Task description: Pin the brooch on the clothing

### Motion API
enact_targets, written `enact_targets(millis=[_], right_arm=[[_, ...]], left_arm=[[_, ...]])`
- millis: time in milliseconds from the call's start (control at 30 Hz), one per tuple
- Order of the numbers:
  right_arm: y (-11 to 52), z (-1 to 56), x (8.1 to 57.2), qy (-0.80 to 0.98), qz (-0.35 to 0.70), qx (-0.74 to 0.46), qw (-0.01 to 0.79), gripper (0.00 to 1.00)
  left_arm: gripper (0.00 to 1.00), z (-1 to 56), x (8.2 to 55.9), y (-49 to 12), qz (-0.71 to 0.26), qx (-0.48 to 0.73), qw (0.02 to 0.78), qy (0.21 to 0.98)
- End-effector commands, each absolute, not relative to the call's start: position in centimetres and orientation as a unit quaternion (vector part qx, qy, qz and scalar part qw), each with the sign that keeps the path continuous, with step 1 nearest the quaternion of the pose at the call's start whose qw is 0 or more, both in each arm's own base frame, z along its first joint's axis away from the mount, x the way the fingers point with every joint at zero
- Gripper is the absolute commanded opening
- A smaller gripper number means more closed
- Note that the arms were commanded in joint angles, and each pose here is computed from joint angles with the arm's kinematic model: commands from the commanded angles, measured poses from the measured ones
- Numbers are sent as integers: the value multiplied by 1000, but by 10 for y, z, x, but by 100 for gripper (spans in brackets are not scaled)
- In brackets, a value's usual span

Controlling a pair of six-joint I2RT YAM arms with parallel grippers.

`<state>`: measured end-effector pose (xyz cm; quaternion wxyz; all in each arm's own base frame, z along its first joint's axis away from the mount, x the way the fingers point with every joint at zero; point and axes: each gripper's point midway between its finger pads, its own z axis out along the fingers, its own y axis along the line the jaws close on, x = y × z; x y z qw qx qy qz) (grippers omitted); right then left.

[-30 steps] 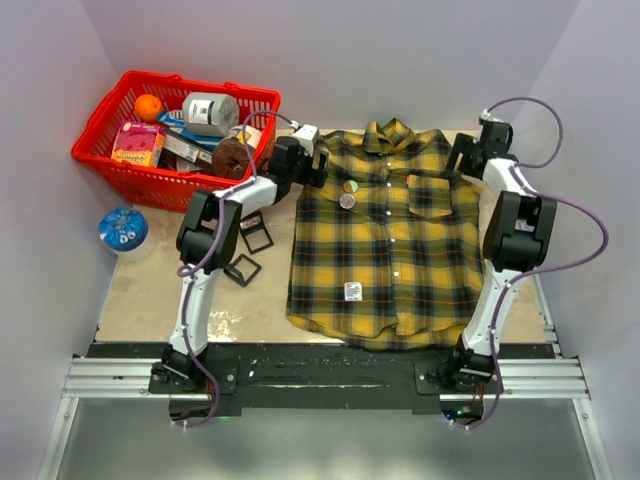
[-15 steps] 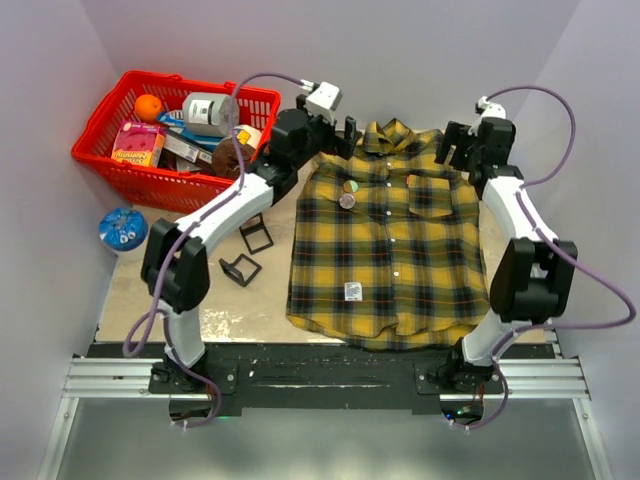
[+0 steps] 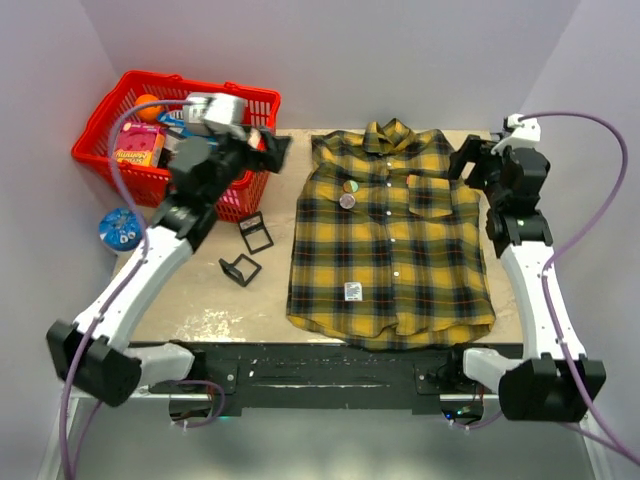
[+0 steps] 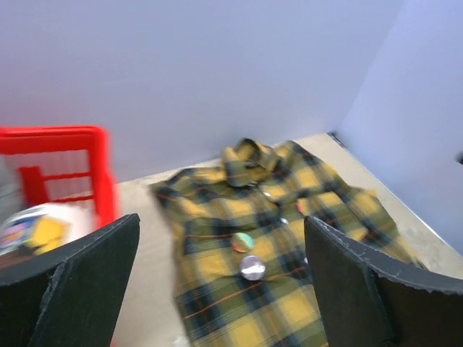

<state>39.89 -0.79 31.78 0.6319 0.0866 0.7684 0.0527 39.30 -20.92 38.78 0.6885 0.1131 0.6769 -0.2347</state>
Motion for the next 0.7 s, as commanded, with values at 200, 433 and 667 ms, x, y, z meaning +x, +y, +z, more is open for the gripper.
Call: enact_targets(millis=[200,433,667], right_arm=[[-9,319,353,762,51,98,638,89],[-7,313,343,767,52,94,633,89],[-7,311,340,769,52,92,630,89]], left_arm=[[99,352,331,-125,-188,124,652,724],[99,336,306,-113,-166,132,659,721],[99,326,304,-99,-140,108,676,715]])
